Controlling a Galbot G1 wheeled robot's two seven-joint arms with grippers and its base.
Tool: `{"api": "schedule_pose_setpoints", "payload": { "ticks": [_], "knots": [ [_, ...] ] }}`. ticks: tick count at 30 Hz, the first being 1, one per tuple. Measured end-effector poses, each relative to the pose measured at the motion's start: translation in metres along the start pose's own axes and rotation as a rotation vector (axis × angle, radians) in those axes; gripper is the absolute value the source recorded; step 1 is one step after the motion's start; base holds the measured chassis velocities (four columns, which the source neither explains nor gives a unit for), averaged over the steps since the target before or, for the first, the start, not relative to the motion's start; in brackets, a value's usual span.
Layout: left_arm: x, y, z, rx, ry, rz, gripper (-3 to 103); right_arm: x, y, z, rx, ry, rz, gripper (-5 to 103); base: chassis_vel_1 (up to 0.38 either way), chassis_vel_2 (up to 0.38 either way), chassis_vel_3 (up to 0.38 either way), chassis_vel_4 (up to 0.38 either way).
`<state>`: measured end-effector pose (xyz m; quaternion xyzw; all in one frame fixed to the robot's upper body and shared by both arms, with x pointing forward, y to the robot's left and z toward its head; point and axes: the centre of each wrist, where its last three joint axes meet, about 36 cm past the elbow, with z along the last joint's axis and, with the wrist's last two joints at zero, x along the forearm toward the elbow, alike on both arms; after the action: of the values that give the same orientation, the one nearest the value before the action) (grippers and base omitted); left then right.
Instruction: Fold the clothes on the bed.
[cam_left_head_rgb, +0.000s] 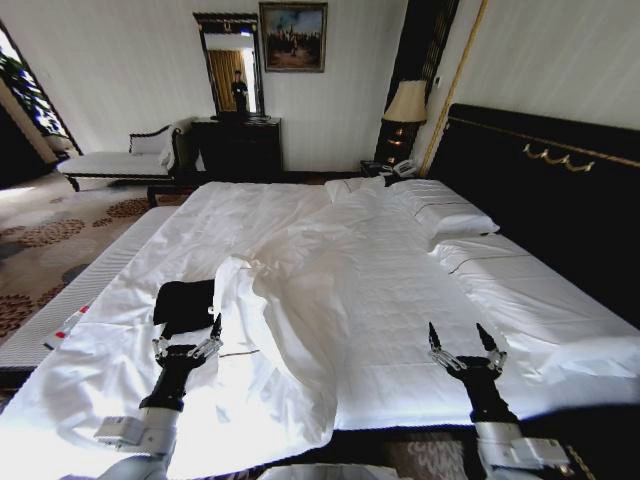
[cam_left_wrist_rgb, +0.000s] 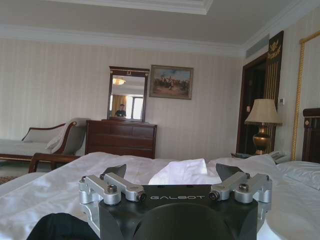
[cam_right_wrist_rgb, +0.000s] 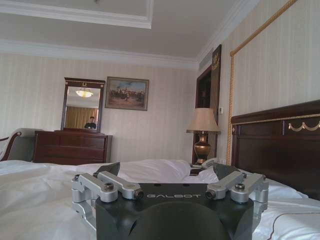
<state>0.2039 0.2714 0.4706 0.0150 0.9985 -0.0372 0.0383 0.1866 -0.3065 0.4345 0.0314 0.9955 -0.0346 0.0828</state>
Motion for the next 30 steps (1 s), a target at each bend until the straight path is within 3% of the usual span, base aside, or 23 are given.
{"api": "schedule_pose_setpoints", "payload": {
  "ticks": [21, 26, 30],
  "knots": [
    [-0.005, 0.008, 0.004, -0.01, -0.008, -0.023, 100, 0.0, 0.0, 0.003, -0.005, -0.012, -0.007, 100, 0.125, 0.161, -0.11, -0.154],
    [-0.003, 0.009, -0.003, -0.018, -0.021, -0.037, 100, -0.005, -0.003, 0.002, -0.03, -0.041, -0.023, 100, 0.013, 0.006, -0.015, -0.017],
    [0.0, 0.005, -0.021, -0.018, -0.042, -0.052, 100, -0.013, -0.004, -0.007, -0.093, -0.075, -0.079, 100, 0.0, 0.0, 0.0, 0.0]
  ]
}}
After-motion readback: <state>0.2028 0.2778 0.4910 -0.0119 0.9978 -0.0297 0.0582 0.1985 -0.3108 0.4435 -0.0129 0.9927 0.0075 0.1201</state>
